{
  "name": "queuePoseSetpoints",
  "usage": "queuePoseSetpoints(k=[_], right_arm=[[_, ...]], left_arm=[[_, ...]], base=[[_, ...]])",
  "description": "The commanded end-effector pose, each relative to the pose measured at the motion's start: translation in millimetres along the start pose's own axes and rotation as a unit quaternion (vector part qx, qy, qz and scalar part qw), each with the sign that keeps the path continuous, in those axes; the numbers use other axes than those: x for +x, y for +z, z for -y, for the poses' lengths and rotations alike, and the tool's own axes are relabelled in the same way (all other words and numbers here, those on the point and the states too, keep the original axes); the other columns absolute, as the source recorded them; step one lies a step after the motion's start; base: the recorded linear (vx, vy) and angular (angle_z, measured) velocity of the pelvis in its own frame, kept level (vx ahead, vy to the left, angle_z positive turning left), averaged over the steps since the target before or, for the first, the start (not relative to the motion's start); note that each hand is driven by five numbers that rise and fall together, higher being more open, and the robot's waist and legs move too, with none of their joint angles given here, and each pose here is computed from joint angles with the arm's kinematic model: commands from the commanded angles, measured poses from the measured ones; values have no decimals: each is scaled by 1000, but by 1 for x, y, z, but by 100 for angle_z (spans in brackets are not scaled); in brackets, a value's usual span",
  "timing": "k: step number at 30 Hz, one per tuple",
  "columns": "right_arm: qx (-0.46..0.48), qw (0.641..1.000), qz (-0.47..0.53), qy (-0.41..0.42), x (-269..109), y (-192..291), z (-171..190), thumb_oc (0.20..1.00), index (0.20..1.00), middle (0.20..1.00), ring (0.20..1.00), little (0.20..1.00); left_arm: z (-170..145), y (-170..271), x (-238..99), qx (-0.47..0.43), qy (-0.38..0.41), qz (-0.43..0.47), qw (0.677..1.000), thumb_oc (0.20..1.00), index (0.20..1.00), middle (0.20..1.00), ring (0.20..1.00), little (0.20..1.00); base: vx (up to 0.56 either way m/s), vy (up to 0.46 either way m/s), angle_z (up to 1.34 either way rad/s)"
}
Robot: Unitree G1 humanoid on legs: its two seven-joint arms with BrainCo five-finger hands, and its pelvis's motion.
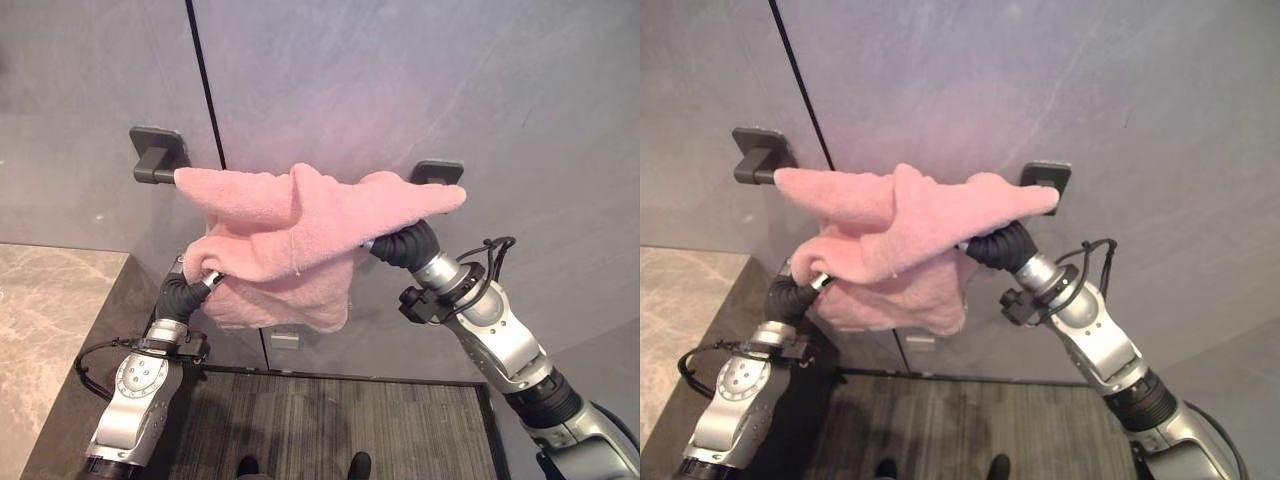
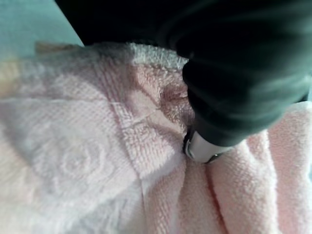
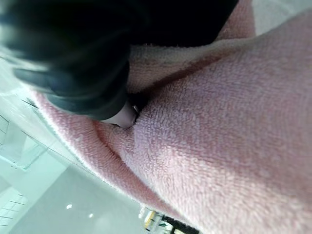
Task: Put brush and paste in cup on sink, flatten towel.
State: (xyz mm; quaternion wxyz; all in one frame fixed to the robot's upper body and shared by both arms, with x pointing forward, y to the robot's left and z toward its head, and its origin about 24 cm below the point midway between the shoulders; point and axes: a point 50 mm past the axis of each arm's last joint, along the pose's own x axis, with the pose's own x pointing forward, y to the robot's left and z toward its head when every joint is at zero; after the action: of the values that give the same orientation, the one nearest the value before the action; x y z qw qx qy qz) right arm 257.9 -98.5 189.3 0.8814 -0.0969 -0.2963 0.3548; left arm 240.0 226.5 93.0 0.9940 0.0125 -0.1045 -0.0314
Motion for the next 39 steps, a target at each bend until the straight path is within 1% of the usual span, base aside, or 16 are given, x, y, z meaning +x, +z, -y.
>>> queuePoseSetpoints(k=[1, 6, 9, 12, 15, 17, 18, 19, 23, 25, 29, 32, 33, 35, 37, 39], right_arm=[[30, 999, 17, -15, 0, -1, -4, 200, 200, 200, 200, 200], [62, 996, -63, -32, -11, -39, -19, 200, 200, 200, 200, 200], [61, 990, -118, -38, -21, -62, -27, 200, 200, 200, 200, 200], [67, 987, -137, -42, -26, -70, -29, 200, 200, 200, 200, 200], [64, 985, -153, -50, -31, -76, -29, 200, 200, 200, 200, 200], [67, 983, -160, -58, -34, -78, -28, 200, 200, 200, 200, 200], [66, 983, -162, -60, -35, -79, -28, 379, 379, 379, 379, 379], [53, 982, -167, -72, -37, -80, -26, 1000, 1000, 1000, 1000, 1000], [28, 978, -185, -94, -50, -81, -18, 1000, 1000, 1000, 1000, 1000], [-16, 975, -197, -101, -67, -74, -4, 1000, 1000, 1000, 1000, 1000], [-81, 967, -218, -102, -94, -58, 16, 1000, 1000, 1000, 1000, 1000], [-126, 957, -238, -113, -113, -46, 30, 1000, 1000, 1000, 1000, 1000], [-274, 919, -248, -140, -129, -19, 56, 1000, 1000, 1000, 1000, 1000], [-287, 908, -258, -166, -140, -14, 61, 1000, 1000, 1000, 1000, 1000], [-375, 863, -269, -205, -158, 9, 75, 1000, 1000, 1000, 1000, 1000], [-426, 838, -251, -229, -159, 21, 82, 1000, 1000, 1000, 1000, 1000]], left_arm=[[-16, 1, 5, 45, 31, 16, 998, 200, 200, 200, 200, 200], [-27, -17, 1, 75, 57, -27, 995, 200, 200, 200, 200, 200], [-33, -32, -1, 105, 66, -62, 990, 253, 253, 253, 253, 253], [-35, -41, -4, 116, 69, -83, 987, 250, 250, 250, 250, 250], [-36, -47, -5, 124, 71, -98, 985, 341, 341, 341, 341, 341], [-38, -51, -5, 133, 77, -105, 983, 489, 489, 489, 489, 489], [-38, -53, -7, 136, 77, -110, 982, 636, 636, 636, 636, 636], [-38, -53, -6, 149, 84, -111, 979, 1000, 1000, 1000, 1000, 1000], [-42, -52, -11, 184, 83, -115, 973, 1000, 1000, 1000, 1000, 1000], [-54, -42, -20, 260, 63, -115, 957, 1000, 1000, 1000, 1000, 1000], [-76, -30, -39, 335, 70, -129, 931, 1000, 1000, 1000, 1000, 1000], [-85, -23, -52, 351, 81, -132, 924, 1000, 1000, 1000, 1000, 1000], [-101, -13, -70, 342, 120, -130, 923, 1000, 1000, 1000, 1000, 1000], [-104, -8, -76, 335, 132, -126, 924, 1000, 1000, 1000, 1000, 1000], [-116, 12, -88, 360, 180, -98, 910, 1000, 1000, 1000, 1000, 1000], [-116, 28, -85, 417, 200, -60, 885, 1000, 1000, 1000, 1000, 1000]], base=[[1, 9, -3], [1, 9, -4], [0, 3, -1], [0, 0, 0], [0, 0, 0], [0, 0, 0], [0, 0, 0], [0, 0, 0], [0, 0, 0], [0, 0, 0], [0, 0, 0], [0, 0, 0], [0, 0, 0], [0, 0, 0], [0, 0, 0], [0, 0, 0]])
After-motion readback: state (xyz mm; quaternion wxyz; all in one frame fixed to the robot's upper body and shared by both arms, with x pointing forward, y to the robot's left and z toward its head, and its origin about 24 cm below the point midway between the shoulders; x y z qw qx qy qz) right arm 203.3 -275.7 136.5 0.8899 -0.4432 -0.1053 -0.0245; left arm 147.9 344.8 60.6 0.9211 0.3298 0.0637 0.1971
